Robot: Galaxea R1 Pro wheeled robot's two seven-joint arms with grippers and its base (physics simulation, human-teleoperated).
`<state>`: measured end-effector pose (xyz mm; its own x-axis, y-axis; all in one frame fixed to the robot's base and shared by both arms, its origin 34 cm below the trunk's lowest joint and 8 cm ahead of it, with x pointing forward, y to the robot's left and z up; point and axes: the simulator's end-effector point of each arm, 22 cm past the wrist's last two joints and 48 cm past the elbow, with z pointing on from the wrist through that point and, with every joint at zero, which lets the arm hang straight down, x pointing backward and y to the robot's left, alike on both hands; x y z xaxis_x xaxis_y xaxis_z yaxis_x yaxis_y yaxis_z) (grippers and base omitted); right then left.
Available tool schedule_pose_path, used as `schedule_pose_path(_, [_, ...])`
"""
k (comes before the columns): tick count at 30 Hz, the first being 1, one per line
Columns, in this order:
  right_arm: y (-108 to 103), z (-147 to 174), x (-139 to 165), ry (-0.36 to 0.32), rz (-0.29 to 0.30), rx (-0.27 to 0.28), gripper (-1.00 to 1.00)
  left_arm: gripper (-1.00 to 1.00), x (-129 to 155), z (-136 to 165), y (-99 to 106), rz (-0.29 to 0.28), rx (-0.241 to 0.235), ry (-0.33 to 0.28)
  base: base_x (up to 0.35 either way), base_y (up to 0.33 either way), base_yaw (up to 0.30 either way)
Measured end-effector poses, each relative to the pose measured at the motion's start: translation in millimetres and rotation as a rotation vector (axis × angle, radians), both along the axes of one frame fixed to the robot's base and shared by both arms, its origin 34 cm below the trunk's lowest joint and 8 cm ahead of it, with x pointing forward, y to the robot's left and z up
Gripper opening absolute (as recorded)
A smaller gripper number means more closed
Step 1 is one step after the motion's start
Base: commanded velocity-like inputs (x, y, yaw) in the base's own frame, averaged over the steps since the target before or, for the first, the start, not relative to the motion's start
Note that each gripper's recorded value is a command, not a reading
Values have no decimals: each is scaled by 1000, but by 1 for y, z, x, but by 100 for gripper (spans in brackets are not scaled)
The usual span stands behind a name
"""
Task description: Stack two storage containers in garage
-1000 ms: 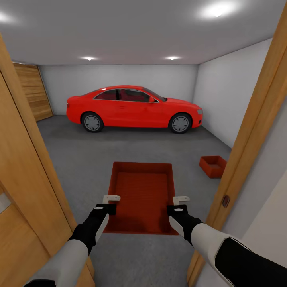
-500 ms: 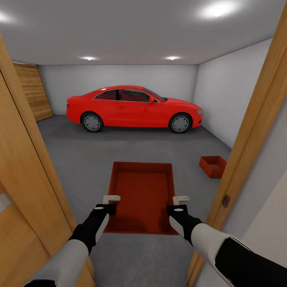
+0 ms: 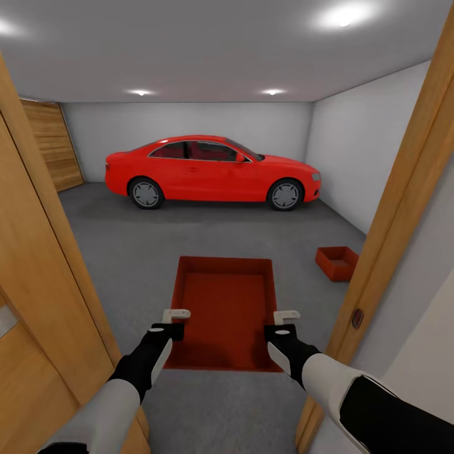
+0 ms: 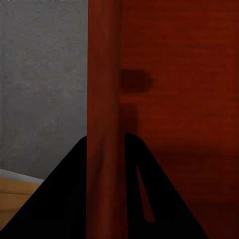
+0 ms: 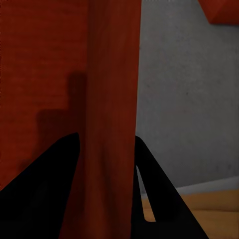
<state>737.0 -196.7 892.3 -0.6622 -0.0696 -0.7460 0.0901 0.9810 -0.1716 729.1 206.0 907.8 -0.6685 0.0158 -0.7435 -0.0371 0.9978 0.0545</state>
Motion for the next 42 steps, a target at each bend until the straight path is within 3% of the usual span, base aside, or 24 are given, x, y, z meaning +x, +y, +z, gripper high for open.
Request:
schedule_pose_path(16, [-1, 3, 3, -10, 3, -2, -100, -100, 1, 2, -1, 3, -2, -10, 20, 0, 0])
schedule_pose_path(42, [-1, 4, 3, -10, 4, -3, -100, -100, 1, 2, -1, 4, -3, -9, 314, 0, 0])
